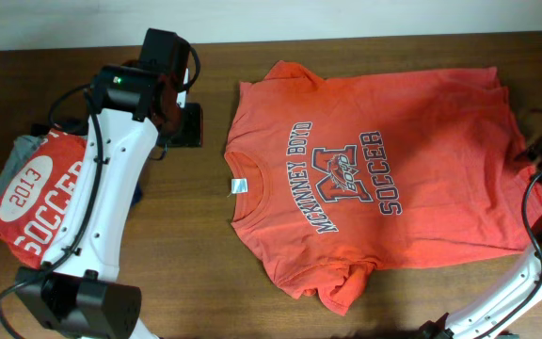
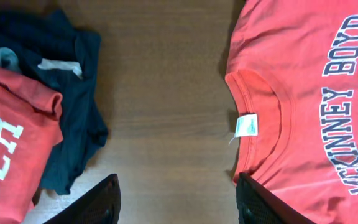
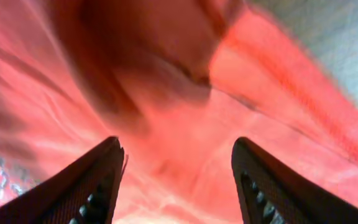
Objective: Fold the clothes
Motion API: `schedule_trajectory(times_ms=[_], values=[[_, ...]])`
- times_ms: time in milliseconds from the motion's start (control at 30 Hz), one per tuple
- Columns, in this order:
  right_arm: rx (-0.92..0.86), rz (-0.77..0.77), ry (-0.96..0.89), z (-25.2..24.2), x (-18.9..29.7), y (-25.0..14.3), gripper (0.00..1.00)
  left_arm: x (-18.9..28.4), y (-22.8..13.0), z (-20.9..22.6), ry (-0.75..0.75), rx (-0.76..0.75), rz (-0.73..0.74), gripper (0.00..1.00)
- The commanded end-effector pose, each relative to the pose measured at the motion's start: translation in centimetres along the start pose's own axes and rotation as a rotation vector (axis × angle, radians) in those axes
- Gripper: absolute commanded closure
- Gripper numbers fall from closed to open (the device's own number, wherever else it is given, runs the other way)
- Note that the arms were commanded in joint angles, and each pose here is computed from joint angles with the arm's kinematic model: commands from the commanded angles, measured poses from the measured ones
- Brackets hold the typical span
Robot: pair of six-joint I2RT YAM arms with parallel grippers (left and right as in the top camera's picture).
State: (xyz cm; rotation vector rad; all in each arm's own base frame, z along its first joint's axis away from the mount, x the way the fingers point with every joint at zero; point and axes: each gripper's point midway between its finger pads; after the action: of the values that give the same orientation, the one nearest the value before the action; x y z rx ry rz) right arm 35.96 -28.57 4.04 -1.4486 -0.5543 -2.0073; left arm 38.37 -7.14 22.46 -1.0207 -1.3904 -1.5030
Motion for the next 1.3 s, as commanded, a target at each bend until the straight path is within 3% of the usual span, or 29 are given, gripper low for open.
schedule_trajectory(times_ms=[0,167,467,767,1267], values=[[-0.005,0.007,-0.082,-1.4,1.5,-0.6,0.43,1.2,0.5,0.3,0.010,-0.035,-0.050,0.40],[-0.169,0.006,-0.260,-4.4,2.0,-1.1,0.44,1.2,1.2,0.1,0.005,-0.049,-0.082,0.34],[-0.160,-0.029,-0.283,-4.9,2.0,-0.2,0.42,1.3,1.4,0.1,0.004,-0.056,-0.089,0.34],[0.189,-0.064,-0.066,-1.3,0.5,1.5,0.42,1.3,1.7,0.1,0.002,-0.054,-0.099,0.34],[0.266,0.010,-0.057,-2.2,-2.3,0.6,0.39,1.3,1.8,0.0,0.001,-0.054,-0.106,0.33]])
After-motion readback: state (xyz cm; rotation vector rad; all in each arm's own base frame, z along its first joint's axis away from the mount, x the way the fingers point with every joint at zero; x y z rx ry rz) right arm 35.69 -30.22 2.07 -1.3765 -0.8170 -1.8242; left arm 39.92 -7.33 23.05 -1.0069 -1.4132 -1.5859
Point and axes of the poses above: each gripper's point midway between its finger pads, its own x axis back along the fingers, its own z axis along the line the jaws close on, y = z × x, and after that the axes turned 1 degree about -x, right-handed
